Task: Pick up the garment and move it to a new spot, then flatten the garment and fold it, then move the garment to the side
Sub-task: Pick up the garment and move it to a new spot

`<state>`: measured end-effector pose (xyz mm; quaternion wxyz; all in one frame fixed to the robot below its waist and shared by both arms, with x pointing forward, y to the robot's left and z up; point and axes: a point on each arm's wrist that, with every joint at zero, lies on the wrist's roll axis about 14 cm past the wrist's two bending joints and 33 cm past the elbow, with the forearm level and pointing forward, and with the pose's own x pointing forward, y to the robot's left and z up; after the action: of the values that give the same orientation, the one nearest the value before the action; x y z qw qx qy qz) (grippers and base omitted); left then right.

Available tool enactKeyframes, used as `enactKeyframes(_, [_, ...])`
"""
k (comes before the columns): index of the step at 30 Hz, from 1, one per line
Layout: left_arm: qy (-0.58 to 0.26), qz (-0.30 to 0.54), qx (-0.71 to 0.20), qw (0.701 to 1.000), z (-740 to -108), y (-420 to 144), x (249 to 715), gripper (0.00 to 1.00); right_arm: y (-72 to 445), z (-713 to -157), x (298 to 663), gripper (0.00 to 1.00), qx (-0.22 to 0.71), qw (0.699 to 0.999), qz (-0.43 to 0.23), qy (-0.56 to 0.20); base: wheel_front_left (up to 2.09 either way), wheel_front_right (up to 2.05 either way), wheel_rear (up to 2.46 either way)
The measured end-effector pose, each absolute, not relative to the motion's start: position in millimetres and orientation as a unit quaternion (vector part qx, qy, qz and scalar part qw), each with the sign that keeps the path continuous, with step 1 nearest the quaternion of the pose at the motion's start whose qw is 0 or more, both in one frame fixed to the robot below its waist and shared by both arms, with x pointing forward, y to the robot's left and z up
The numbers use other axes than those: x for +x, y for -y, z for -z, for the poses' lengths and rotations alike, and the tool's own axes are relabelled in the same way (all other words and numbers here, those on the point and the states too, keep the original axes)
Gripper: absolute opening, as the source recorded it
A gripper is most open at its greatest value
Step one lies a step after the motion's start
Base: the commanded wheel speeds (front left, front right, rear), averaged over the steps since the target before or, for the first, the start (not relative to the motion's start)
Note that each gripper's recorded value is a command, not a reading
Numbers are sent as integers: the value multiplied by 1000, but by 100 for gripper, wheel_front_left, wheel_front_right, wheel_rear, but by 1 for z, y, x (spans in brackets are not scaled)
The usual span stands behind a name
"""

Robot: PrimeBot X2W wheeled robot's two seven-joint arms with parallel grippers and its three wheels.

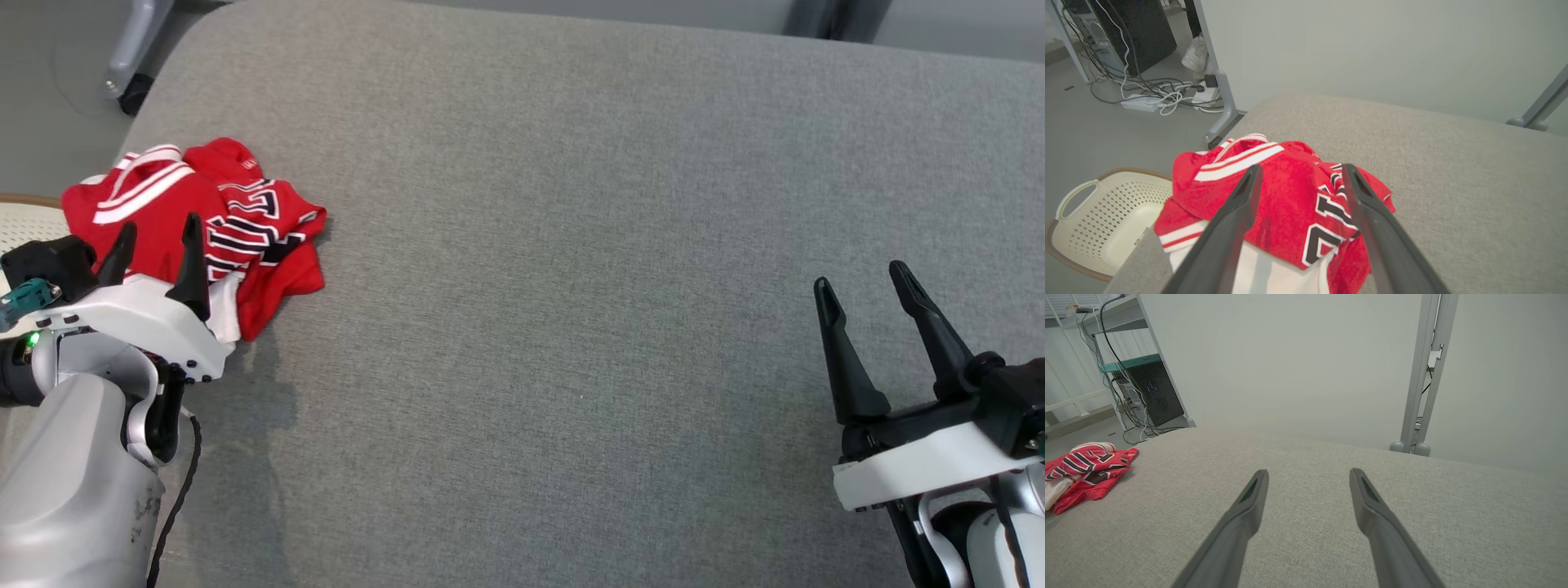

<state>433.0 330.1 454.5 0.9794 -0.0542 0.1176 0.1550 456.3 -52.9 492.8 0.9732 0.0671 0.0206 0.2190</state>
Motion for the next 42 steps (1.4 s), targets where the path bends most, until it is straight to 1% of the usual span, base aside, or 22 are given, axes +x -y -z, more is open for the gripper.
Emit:
enactKeyframes(3, [-202,-154,-66,965,-408,-329,433,100,59,-481,462,100,69,975,-211,-31,0,0,0])
enactKeyframes(4, [-246,-161,-81,952,-383,-330,430,100,61,-474,466,100,69,975,-207,-36,0,0,0])
enactKeyframes(9, [-297,-169,-102,934,-352,-329,429,100,67,-463,472,100,70,977,-199,-44,0,0,0])
enactKeyframes(10, [-302,-172,-105,932,-348,-330,430,57,68,-461,473,100,70,977,-197,-46,0,0,0])
enactKeyframes(11, [-303,-170,-106,932,-346,-330,432,2,70,-459,473,100,70,977,-194,-47,0,0,0])
enactKeyframes(12, [-302,-170,-107,932,-344,-330,433,0,72,-457,474,100,71,978,-192,-50,0,0,0])
enactKeyframes(15, [-286,-173,-102,937,-344,-332,437,0,77,-455,474,100,70,979,-185,-51,0,0,0])
enactKeyframes(19, [-245,-179,-93,948,-359,-337,440,0,83,-461,471,100,70,981,-175,-43,0,0,0])
enactKeyframes(26, [-161,-177,-78,968,-408,-346,443,0,93,-481,456,100,71,984,-160,-22,0,0,0])
enactKeyframes(30, [-89,-166,-62,980,-451,-342,442,0,99,-493,441,100,74,986,-151,-10,0,0,0])
enactKeyframes(35, [-36,-152,-49,986,-477,-321,413,0,105,-507,421,100,70,987,-143,3,0,0,0])
enactKeyframes(39, [-12,-140,-54,989,-485,-298,385,0,114,-517,404,100,68,989,-130,14,0,0,0])
enactKeyframes(42, [-4,-120,-54,991,-492,-277,374,0,127,-524,396,100,64,991,-113,23,0,0,0])
